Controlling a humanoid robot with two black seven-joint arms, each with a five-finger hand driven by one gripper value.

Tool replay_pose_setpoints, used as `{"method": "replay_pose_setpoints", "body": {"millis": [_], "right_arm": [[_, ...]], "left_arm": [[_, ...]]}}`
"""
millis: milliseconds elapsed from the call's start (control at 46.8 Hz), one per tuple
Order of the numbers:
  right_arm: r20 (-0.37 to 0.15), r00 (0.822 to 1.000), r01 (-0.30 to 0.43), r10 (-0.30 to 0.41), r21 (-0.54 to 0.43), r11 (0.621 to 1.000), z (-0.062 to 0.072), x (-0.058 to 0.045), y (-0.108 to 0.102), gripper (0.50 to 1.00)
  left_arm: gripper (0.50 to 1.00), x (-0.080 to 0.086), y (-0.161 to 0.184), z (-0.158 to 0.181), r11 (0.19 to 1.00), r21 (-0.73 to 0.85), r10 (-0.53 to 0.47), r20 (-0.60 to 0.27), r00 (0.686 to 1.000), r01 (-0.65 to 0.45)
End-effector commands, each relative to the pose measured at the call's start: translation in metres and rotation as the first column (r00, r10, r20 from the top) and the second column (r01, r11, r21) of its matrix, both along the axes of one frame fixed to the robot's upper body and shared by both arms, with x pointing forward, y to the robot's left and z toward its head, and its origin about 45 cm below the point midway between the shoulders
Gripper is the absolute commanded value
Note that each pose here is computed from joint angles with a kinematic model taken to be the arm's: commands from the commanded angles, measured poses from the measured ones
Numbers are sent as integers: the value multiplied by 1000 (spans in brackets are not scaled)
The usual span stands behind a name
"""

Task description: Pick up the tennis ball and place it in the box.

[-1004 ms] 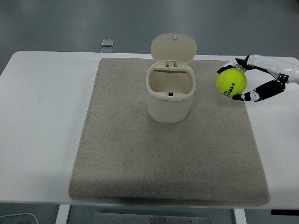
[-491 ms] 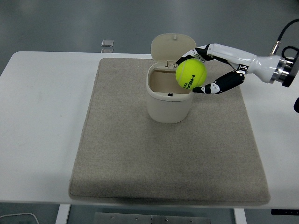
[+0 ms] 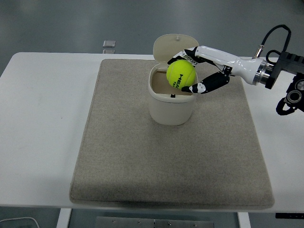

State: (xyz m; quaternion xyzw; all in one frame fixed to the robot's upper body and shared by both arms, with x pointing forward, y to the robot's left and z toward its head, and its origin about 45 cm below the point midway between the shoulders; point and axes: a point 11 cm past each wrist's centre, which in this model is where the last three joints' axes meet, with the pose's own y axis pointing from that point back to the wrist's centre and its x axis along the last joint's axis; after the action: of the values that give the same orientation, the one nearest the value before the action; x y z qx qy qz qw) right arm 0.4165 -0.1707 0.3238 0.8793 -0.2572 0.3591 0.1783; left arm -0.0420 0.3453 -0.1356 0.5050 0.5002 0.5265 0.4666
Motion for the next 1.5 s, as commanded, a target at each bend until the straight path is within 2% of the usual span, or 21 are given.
{"method": "replay_pose_setpoints", "body": {"millis": [0, 21, 107, 278, 427, 513, 705, 812, 897, 1004, 1175, 1346, 1474], "right_arm": [[-8, 1000, 4, -4, -5, 1000, -3, 0, 1, 690], [-8, 1000, 4, -4, -5, 1000, -3, 0, 1, 723], [-13, 1000, 4, -4, -7, 1000, -5, 0, 1, 797], [-20, 1000, 8, -8, -11, 1000, -9, -1, -1, 862], [-26, 1000, 15, -15, -12, 1000, -11, 0, -3, 866], [-24, 1000, 18, -18, -12, 1000, -11, 0, -5, 891], [-28, 999, 25, -25, 1, 1000, -7, 0, -8, 891], [-73, 997, 29, -26, 43, 999, -3, -2, -13, 895], [-132, 991, 23, -13, 71, 997, 0, -5, -19, 901], [-225, 974, 37, -6, 133, 990, 4, -7, -34, 903], [-373, 928, 97, 2, 248, 964, 8, -11, -61, 913], [-467, 884, 208, -30, 335, 919, -8, -13, -80, 911], [-527, 848, 310, -63, 396, 864, -17, -9, -92, 911]], "left_arm": [[992, 0, 0, 0, 1000, 0, 0, 0, 1000, 0], [992, 0, 0, 0, 1000, 0, 0, 0, 1000, 0], [992, 0, 0, 0, 1000, 0, 0, 0, 1000, 0], [992, 0, 0, 0, 1000, 0, 0, 0, 1000, 0], [992, 1, 0, 0, 1000, 0, 0, 2, 1000, 0], [992, 0, 0, 0, 1000, 0, 0, 0, 1000, 0], [992, 0, 0, 0, 1000, 0, 0, 0, 1000, 0], [992, 0, 0, 0, 1000, 0, 0, 0, 1000, 0], [992, 0, 0, 0, 1000, 0, 0, 0, 1000, 0], [992, 0, 0, 0, 1000, 0, 0, 0, 1000, 0], [992, 0, 0, 0, 1000, 0, 0, 0, 1000, 0], [992, 0, 0, 0, 1000, 0, 0, 0, 1000, 0], [992, 0, 0, 0, 1000, 0, 0, 0, 1000, 0]]}}
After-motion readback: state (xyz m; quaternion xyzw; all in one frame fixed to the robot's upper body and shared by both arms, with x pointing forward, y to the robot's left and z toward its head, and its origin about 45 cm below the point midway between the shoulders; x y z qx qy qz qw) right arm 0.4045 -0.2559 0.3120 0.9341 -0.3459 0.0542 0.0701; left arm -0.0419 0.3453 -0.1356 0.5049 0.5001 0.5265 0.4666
